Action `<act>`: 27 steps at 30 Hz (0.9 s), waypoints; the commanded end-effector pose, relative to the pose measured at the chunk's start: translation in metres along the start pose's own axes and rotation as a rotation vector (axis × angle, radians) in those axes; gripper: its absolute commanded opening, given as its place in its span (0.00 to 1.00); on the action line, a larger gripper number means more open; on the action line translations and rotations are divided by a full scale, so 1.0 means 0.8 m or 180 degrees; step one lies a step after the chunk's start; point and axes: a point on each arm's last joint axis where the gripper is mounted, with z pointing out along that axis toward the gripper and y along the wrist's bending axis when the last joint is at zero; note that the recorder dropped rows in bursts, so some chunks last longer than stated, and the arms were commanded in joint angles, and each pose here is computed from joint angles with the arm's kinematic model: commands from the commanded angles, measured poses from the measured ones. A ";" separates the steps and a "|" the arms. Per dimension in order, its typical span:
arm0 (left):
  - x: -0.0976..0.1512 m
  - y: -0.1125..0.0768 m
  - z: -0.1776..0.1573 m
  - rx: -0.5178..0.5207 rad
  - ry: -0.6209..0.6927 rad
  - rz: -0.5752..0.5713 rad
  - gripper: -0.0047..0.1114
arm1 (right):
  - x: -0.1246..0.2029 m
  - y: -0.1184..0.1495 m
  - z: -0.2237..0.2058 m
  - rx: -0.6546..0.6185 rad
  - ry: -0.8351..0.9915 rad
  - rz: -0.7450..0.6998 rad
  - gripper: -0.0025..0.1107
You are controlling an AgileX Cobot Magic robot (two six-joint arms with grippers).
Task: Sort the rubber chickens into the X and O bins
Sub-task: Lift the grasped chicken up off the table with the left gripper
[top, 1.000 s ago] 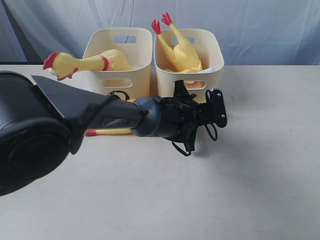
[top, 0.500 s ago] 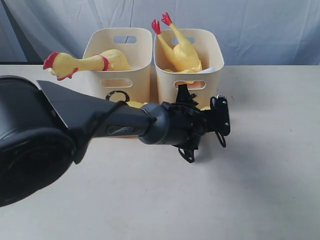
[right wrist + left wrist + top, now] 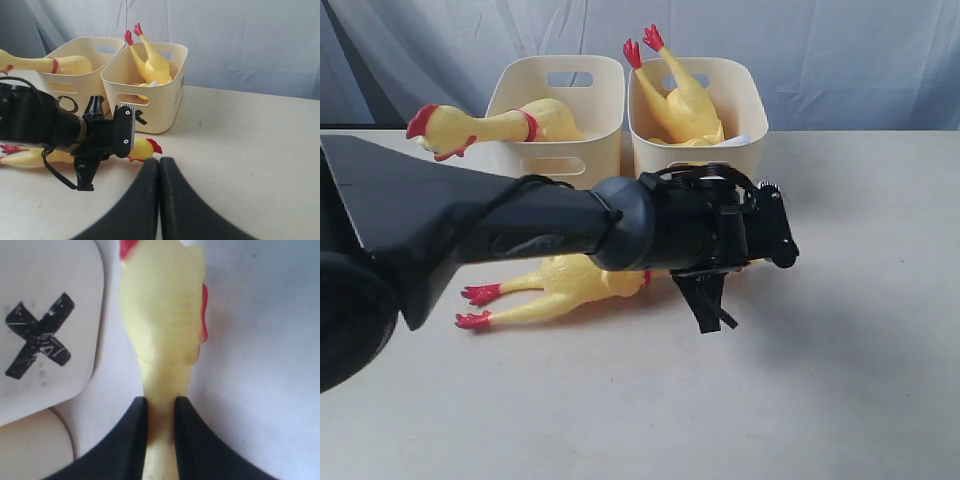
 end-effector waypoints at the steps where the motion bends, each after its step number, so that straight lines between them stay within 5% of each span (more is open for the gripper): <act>1: -0.003 -0.001 -0.022 0.0211 -0.0035 0.0076 0.04 | -0.002 0.000 -0.002 0.0004 -0.0061 -0.0013 0.02; 16: 0.010 0.053 -0.122 0.0040 -0.0019 0.0337 0.04 | -0.003 0.000 -0.002 0.0003 -0.0079 -0.0013 0.02; 27: 0.006 0.048 -0.179 -0.0041 -0.0080 0.0642 0.04 | -0.004 0.000 -0.002 0.0001 -0.0094 -0.0013 0.02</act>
